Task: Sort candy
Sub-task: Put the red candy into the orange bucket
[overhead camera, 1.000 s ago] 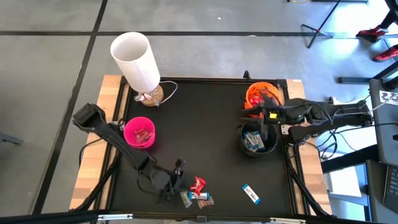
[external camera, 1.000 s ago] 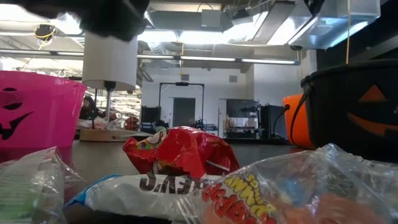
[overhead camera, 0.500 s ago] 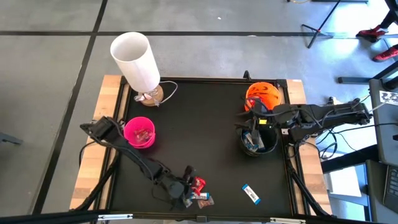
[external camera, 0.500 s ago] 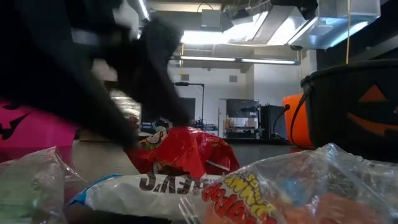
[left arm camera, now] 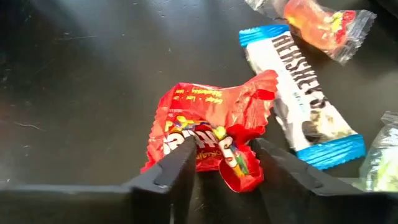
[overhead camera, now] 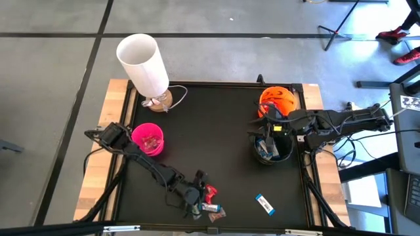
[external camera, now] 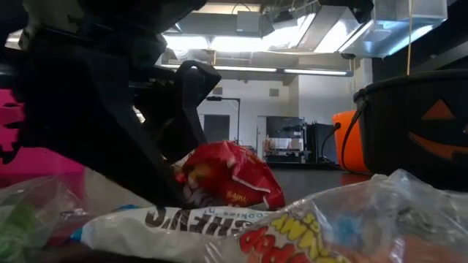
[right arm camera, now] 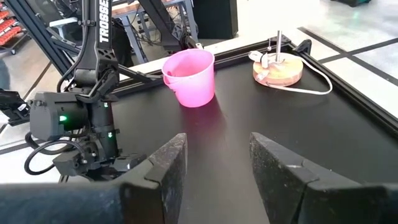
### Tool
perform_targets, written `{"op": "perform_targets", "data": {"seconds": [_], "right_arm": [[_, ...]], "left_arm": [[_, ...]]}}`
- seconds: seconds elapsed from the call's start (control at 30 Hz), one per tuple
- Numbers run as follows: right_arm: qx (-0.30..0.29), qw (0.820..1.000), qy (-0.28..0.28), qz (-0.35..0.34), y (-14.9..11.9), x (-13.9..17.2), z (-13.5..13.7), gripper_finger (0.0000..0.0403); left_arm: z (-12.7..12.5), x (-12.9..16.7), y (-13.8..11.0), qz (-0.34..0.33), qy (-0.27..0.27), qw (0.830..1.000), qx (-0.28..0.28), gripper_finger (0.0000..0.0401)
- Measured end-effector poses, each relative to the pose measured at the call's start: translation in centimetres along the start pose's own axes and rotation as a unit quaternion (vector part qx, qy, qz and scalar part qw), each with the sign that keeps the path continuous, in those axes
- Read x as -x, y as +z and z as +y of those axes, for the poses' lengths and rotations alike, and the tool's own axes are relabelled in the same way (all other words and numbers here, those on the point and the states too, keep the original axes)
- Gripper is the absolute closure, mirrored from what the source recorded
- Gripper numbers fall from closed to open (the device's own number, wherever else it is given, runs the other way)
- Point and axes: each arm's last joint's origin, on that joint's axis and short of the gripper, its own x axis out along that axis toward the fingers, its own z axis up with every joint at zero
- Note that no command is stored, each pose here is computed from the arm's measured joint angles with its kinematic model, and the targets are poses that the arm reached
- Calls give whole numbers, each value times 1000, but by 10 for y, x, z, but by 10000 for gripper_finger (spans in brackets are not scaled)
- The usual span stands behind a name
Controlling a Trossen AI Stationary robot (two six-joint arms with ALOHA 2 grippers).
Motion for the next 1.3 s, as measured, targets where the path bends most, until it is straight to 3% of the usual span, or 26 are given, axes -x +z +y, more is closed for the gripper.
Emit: {"op": "perform_targets", "data": {"seconds": [0.37,0.57,0.73,0.8,1.03,1.3], "right_arm": [[-4,1000,5,-15,3,0,1,233],[25,998,54,-22,4,-11,12,233],[72,995,66,-17,-4,-35,29,233],[76,994,79,-19,-7,-43,34,233],[93,977,162,-101,6,-55,48,233],[158,954,234,-106,-8,-90,60,233]], "left_arm": [[6,21,14,-24,46,999,-8,394],[19,59,32,-54,114,992,-12,398],[37,100,49,-93,210,973,-2,398],[45,113,55,-112,223,968,13,399],[57,152,74,-220,145,963,64,400],[64,174,86,-295,140,941,88,400]]}}
